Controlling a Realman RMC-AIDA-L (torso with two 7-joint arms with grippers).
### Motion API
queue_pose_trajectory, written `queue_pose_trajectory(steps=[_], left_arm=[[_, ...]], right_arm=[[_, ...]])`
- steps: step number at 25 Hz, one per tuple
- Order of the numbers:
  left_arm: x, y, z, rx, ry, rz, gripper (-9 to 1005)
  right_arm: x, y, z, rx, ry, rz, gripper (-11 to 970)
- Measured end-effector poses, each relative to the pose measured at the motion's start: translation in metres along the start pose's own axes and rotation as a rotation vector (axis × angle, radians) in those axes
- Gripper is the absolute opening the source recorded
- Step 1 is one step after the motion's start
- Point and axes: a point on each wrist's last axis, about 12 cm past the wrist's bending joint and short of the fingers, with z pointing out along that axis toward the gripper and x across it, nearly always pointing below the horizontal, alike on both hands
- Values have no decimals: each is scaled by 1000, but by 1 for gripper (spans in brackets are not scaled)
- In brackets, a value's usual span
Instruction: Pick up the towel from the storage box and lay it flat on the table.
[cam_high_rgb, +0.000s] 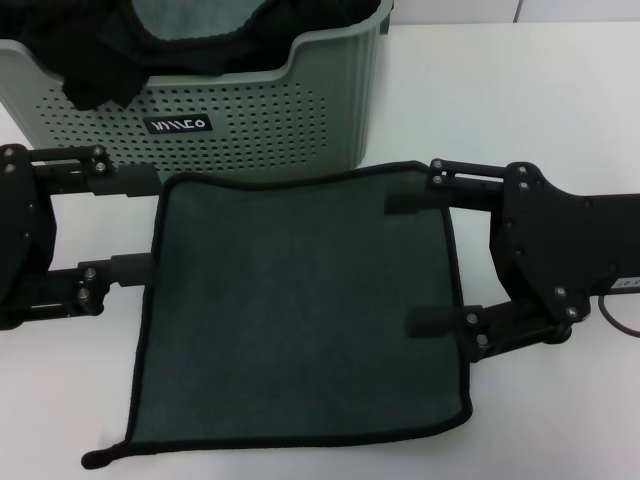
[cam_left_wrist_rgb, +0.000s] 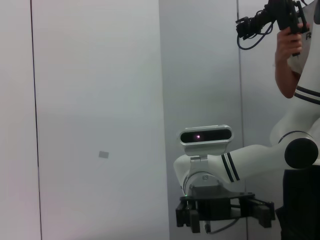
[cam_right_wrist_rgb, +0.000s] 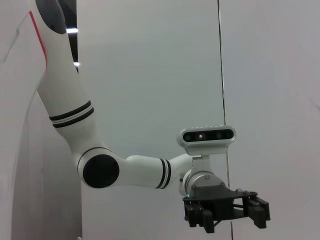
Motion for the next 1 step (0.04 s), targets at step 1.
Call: queue_pose_trajectory(steps=[1], left_arm=[[0, 0, 0, 0, 0, 0, 603]], right_arm=[[0, 0, 0, 0, 0, 2, 867]])
